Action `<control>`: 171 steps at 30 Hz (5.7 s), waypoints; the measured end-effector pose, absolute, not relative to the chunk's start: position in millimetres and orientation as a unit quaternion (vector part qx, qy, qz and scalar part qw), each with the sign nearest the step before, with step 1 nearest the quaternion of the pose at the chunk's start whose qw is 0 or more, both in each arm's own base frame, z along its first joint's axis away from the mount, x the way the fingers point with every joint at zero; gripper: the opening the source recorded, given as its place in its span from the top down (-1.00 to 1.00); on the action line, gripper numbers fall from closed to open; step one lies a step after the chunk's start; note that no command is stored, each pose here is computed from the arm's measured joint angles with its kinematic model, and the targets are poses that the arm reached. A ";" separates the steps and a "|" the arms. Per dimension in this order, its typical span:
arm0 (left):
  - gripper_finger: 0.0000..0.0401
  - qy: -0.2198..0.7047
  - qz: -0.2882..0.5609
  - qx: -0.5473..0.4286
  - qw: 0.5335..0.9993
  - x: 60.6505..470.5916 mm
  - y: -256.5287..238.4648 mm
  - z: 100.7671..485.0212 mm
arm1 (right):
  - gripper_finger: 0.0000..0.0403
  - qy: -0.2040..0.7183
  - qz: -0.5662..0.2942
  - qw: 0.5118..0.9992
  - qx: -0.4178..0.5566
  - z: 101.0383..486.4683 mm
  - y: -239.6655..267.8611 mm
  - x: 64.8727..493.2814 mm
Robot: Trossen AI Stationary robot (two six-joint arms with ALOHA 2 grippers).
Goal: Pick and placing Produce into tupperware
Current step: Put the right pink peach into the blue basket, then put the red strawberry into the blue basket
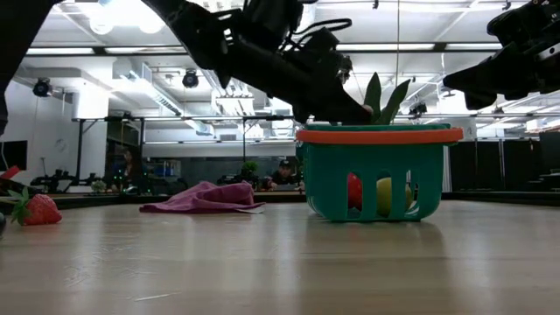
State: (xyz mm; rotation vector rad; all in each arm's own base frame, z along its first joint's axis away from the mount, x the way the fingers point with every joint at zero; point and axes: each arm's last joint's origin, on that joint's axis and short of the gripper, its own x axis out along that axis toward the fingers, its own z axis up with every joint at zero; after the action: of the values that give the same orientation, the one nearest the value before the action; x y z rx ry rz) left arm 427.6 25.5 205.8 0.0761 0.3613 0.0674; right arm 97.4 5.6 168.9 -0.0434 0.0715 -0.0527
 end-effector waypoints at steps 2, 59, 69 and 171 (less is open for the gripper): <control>0.94 0.180 0.036 0.038 0.982 430.0 27.5 204.7 | 0.96 0.036 -0.026 0.999 -0.022 168.9 5.6 97.4; 0.90 0.166 0.060 0.011 0.984 443.9 42.2 203.5 | 0.96 0.037 -0.026 0.999 -0.022 168.6 5.6 97.5; 0.78 0.166 0.059 0.011 0.984 443.8 42.1 203.4 | 0.96 0.037 -0.026 0.999 -0.022 168.6 5.6 97.5; 0.37 0.031 0.130 0.232 0.963 272.3 -71.6 384.4 | 0.96 0.010 -0.010 1.000 -0.014 167.8 6.7 98.2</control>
State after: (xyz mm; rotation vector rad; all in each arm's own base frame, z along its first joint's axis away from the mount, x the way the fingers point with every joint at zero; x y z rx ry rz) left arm 272.3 -71.6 384.4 0.4697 0.0629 0.2633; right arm 98.2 6.7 167.8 -0.0276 0.0209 -0.0196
